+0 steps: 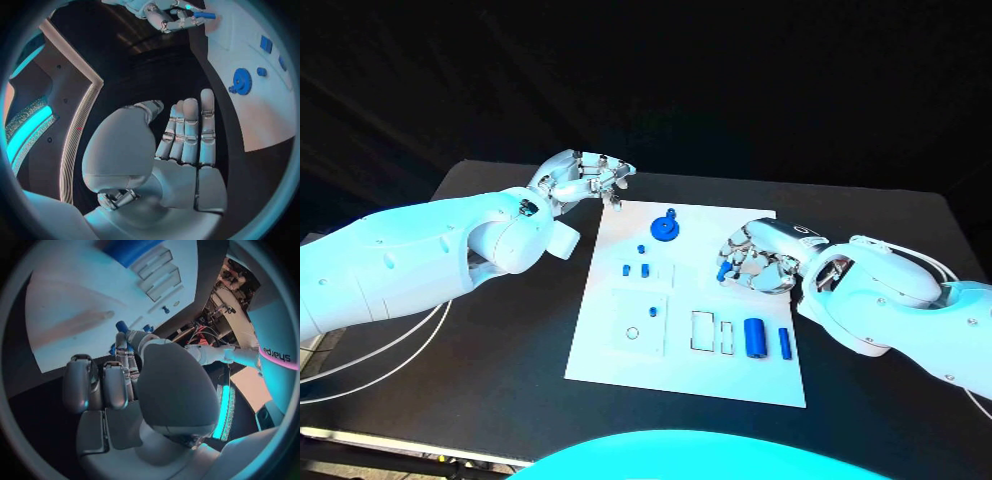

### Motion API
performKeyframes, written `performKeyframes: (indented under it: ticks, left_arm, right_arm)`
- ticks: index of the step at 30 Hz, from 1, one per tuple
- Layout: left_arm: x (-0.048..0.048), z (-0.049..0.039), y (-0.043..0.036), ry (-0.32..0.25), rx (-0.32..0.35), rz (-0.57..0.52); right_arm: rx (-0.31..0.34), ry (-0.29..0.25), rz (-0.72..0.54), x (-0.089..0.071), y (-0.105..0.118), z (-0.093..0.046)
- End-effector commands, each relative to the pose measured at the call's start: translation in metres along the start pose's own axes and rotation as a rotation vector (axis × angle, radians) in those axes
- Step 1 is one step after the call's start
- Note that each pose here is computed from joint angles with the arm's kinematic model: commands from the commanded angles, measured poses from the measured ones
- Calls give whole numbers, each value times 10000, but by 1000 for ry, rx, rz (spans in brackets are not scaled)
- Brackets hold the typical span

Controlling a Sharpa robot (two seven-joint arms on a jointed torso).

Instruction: Assemble the parts on the task board

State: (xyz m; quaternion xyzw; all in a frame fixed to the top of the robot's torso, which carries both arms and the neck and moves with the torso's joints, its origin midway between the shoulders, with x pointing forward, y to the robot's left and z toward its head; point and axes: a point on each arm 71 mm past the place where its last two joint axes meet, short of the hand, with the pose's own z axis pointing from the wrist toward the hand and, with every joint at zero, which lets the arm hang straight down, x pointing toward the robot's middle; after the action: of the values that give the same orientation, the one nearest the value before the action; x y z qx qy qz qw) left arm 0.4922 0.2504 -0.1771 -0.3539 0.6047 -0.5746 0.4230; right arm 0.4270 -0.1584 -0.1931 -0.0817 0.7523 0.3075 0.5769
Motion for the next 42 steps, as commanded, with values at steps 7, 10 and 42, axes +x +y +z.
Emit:
performKeyframes:
  ticks: [7, 10, 42]
  left_arm:
    - [16, 11, -4, 11, 5, -7]
    - [22, 15, -3, 14, 4, -8]
    - [56, 27, -2, 22, 4, -12]
  right_arm:
    - [-49, -17, 141, -43, 233, -48]
    - [-77, -2, 165, 3, 346, -22]
    - [-253, 101, 166, 809, 1055, 251]
